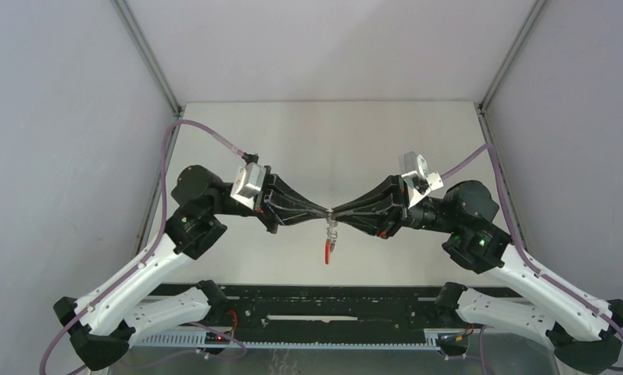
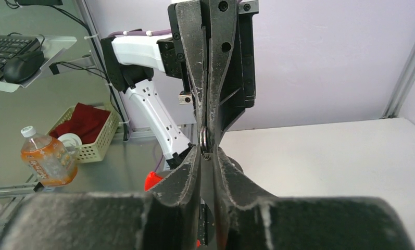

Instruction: Put the keys on the keyring

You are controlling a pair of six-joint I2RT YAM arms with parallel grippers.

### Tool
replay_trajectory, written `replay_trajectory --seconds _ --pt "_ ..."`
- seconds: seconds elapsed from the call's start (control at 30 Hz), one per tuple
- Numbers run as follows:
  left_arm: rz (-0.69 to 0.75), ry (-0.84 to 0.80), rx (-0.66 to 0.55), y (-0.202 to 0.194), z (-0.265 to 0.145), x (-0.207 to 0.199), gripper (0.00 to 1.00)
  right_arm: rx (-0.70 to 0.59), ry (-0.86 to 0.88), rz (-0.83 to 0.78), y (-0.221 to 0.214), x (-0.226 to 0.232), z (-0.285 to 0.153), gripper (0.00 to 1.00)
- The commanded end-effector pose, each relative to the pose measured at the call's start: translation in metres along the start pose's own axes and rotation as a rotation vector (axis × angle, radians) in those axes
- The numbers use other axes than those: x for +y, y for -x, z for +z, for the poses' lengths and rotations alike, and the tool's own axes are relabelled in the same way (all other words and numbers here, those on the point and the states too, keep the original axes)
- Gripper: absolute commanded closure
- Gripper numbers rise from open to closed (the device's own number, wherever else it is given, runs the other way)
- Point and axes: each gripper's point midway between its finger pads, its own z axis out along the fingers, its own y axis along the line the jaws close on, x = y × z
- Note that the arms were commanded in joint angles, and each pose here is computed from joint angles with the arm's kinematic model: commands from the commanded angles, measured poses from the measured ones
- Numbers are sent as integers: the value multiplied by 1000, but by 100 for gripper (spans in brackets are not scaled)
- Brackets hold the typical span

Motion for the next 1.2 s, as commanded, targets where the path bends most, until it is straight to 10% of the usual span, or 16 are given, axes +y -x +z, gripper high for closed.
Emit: replay_trajectory --seconds 0.0,0.17,0.3,1.17 --pt "49 11 -9 3 -1 0 100 -41 9 -7 12 1 2 86" --pt "31 24 29 -6 -2 4 99 33 -18 9 0 -7 6 100" --pt "26 42 151 -33 -10 6 79 174 -62 54 -22 -14 1 100" --pt "32 -77 309 -62 -23 -16 82 566 -69 57 -65 -9 -6 100"
